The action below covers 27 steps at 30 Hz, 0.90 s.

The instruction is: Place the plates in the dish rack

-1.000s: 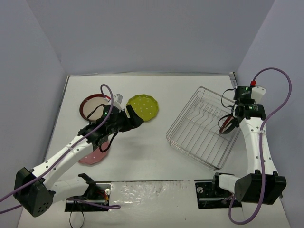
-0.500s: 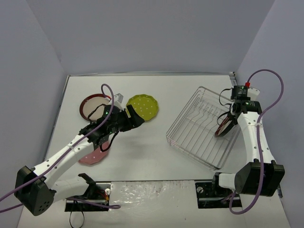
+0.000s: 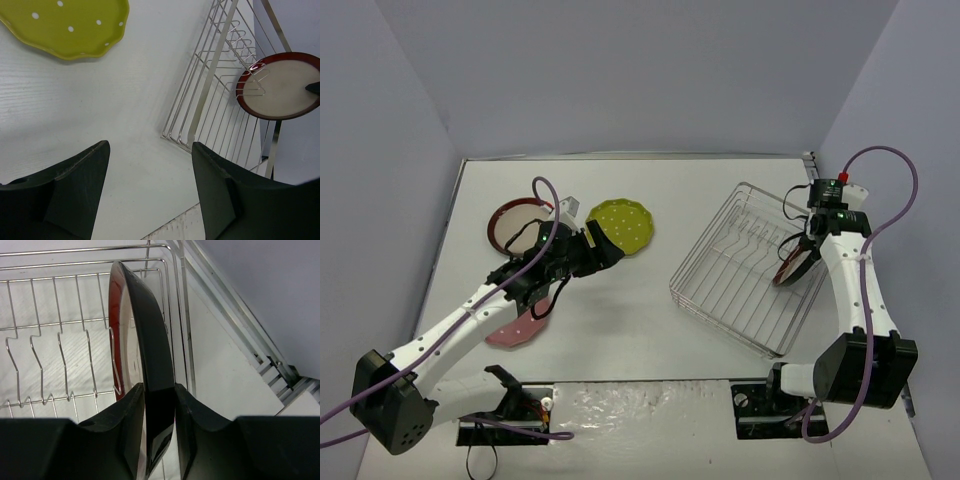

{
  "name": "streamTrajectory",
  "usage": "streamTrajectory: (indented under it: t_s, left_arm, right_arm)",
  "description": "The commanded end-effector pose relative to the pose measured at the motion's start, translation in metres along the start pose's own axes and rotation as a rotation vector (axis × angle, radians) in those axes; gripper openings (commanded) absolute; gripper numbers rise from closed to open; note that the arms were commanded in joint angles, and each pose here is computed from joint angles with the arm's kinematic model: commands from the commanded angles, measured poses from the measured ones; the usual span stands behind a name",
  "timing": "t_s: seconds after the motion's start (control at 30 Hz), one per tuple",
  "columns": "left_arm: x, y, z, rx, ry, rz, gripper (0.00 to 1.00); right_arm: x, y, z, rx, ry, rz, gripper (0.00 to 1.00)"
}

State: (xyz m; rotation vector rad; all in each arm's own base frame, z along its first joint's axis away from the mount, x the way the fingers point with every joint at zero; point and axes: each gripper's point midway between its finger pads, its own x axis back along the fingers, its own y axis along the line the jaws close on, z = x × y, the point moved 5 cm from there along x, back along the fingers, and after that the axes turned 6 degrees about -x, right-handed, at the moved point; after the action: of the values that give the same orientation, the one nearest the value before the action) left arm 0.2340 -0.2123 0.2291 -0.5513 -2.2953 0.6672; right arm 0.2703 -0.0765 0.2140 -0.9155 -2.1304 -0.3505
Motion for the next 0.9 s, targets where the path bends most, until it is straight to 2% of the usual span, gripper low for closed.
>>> streamTrajectory:
  t_s: [0.0,0.07,0.13,0.3,0.5,0.87]
  left_arm:
    - [0.003,-0.016,-0.019,0.009,-0.079,0.069,0.62]
    - [0.004,-0.017,-0.02,0.009,-0.08,0.07,0.62]
    - [0.004,-0.017,-0.02,0.009,-0.081,0.071,0.62]
    - [0.005,-0.018,-0.021,0.004,-0.08,0.072,0.62]
    - [0.005,-0.018,-0.021,0.003,-0.078,0.072,0.62]
    - [0.002,-0.019,-0.023,0.007,-0.077,0.07,0.62]
  right_arm:
    - [0.006,0.004,-0.019,-0.039,-0.066,-0.018,0.35]
    - [0.006,0.003,-0.019,-0.039,-0.066,-0.016,0.42]
    - [0.006,0.003,-0.02,-0.04,-0.071,-0.013,0.54]
    - [0.014,0.0,-0.026,-0.056,-0.093,-0.009,0.62]
    - [0.027,-0.008,-0.032,-0.073,-0.12,0.014,0.64]
    - [0.094,-0.034,-0.064,-0.181,-0.272,-0.012,0.66]
